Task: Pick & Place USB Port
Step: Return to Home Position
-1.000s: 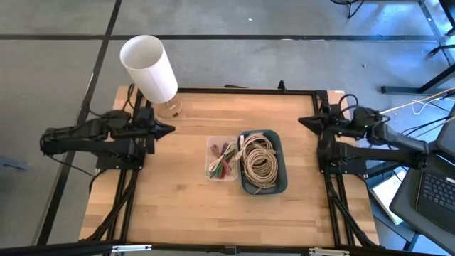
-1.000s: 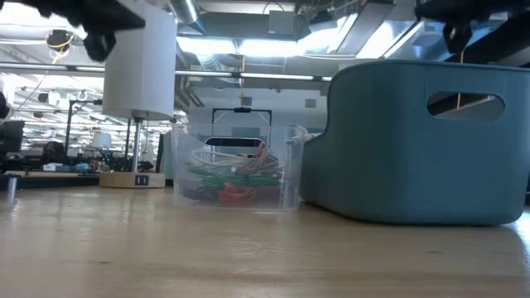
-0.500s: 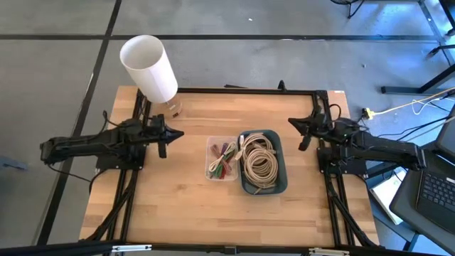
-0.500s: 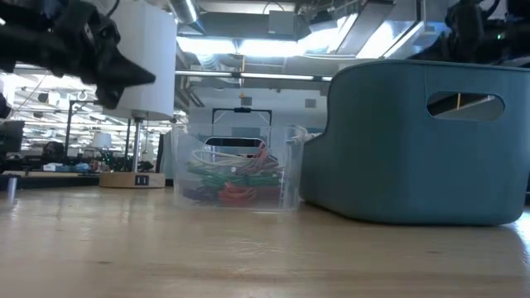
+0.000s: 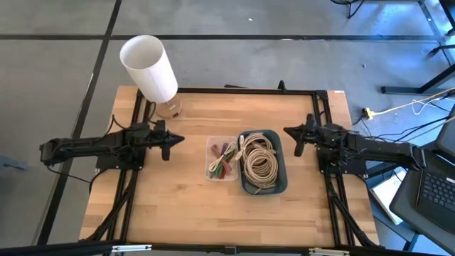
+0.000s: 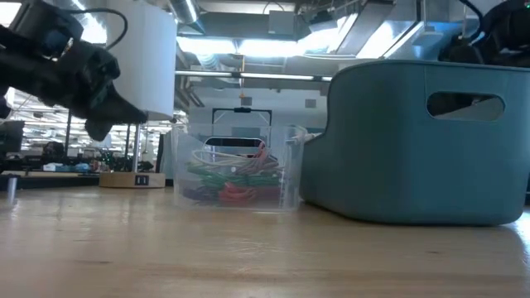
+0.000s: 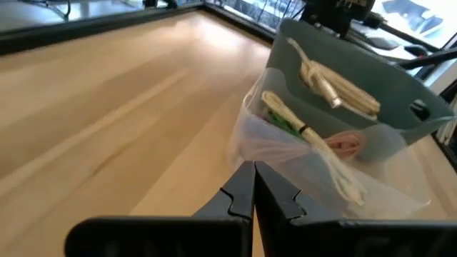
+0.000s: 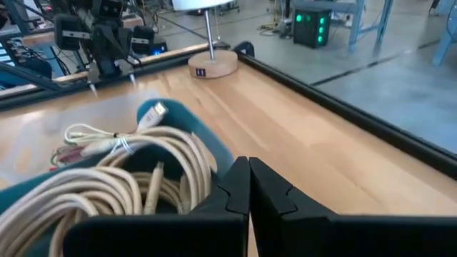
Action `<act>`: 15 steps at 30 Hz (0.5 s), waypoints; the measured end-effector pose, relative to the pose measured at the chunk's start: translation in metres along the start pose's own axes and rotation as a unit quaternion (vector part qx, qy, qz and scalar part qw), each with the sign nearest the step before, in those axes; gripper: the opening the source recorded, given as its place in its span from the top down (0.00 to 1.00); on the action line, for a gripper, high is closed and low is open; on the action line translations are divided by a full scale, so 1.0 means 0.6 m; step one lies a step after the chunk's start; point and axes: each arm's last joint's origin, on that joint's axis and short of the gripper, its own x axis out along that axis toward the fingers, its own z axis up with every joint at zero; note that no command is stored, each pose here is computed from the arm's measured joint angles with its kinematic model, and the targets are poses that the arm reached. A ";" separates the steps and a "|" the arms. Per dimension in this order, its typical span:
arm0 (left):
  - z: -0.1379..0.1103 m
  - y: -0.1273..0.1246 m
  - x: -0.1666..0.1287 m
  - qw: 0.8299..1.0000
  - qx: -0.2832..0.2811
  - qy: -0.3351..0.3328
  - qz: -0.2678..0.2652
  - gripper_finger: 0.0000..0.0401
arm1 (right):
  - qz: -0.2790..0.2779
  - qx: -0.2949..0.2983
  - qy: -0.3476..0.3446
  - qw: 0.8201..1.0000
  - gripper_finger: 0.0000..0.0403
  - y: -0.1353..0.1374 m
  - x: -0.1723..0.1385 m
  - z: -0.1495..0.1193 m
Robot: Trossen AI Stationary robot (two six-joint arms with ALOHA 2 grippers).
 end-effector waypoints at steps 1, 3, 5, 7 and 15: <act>-0.005 0.002 0.001 1.000 -0.002 0.004 0.002 1.00 | -0.001 -0.001 0.004 1.000 1.00 -0.001 0.001 -0.004; -0.010 0.004 0.003 1.000 -0.010 0.001 0.003 1.00 | -0.002 0.002 0.010 1.000 1.00 -0.002 0.003 -0.012; -0.013 0.006 0.006 1.000 -0.012 0.007 0.009 1.00 | -0.003 0.010 0.017 1.000 1.00 -0.003 0.004 -0.019; -0.015 0.007 0.007 1.000 -0.013 0.013 0.017 1.00 | -0.006 0.016 0.029 0.999 1.00 -0.004 0.005 -0.027; -0.023 0.008 0.013 0.998 -0.048 0.046 0.014 1.00 | -0.013 0.024 0.060 0.998 1.00 -0.006 0.010 -0.046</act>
